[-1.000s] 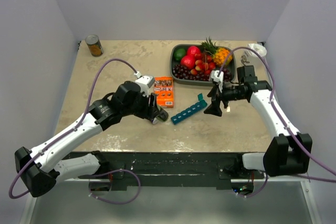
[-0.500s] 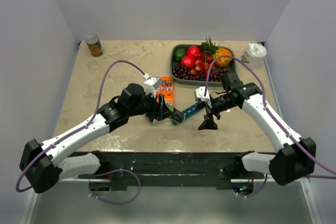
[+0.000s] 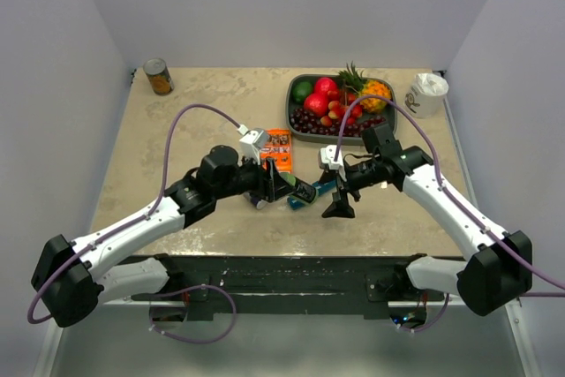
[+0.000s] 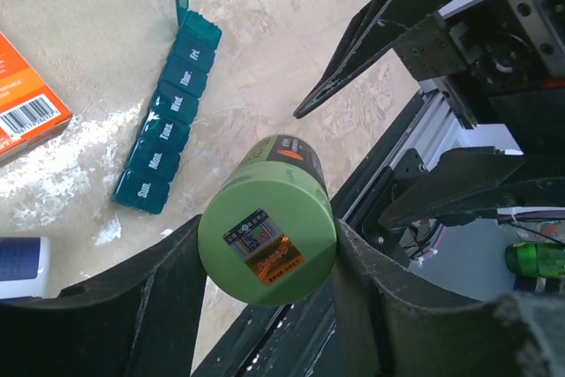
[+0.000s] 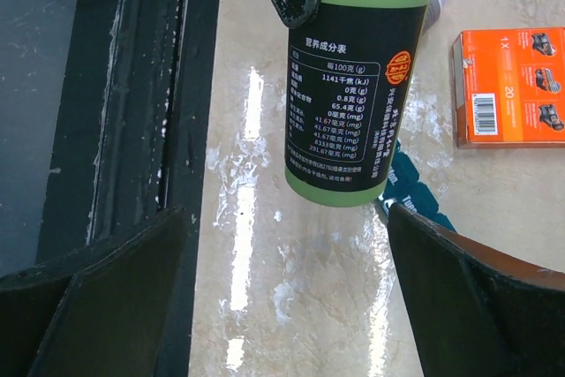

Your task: Sort the pills into containers

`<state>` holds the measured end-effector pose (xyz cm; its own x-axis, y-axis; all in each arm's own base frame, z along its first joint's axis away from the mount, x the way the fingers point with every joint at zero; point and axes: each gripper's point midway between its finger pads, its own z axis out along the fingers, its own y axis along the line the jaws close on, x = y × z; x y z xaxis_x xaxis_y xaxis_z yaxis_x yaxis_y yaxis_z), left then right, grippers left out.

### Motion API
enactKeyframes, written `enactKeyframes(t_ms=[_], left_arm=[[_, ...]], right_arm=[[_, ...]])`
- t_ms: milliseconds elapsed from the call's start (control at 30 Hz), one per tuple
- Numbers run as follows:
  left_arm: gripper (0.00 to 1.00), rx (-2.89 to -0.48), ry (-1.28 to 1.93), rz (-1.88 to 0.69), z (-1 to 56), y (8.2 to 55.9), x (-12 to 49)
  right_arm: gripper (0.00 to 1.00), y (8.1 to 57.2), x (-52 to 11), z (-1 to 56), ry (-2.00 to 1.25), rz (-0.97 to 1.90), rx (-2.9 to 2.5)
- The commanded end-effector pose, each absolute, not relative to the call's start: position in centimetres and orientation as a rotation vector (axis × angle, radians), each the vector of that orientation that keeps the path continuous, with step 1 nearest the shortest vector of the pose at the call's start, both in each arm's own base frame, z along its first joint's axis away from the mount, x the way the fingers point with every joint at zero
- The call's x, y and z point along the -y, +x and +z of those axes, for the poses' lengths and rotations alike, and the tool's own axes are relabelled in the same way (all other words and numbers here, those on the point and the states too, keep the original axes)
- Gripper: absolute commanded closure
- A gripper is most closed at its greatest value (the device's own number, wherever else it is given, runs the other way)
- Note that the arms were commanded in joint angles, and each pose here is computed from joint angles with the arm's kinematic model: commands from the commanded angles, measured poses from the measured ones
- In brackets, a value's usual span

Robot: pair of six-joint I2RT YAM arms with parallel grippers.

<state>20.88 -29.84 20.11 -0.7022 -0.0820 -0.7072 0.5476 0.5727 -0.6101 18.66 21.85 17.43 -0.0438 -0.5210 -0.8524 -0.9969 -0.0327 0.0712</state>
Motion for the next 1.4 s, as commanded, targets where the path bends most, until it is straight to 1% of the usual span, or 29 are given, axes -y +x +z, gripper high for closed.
enactKeyframes(t_ms=[0, 467, 1367], left_arm=[[1.00, -1.917, 0.348, -1.222, 24.4, 21.6, 30.6], [1.00, -1.855, 0.304, -1.281, 25.5, 21.4, 30.5], [1.00, -1.798, 0.332, -1.354, 27.0, 21.5, 31.9]], right_arm=[[0.01, 18.4, -22.3, 18.1, -1.580, 1.011, -1.607], [0.01, 17.3, -22.5, 18.3, -1.573, 1.093, -1.610], [0.01, 16.8, -22.1, 18.7, -1.559, 1.088, -1.627]])
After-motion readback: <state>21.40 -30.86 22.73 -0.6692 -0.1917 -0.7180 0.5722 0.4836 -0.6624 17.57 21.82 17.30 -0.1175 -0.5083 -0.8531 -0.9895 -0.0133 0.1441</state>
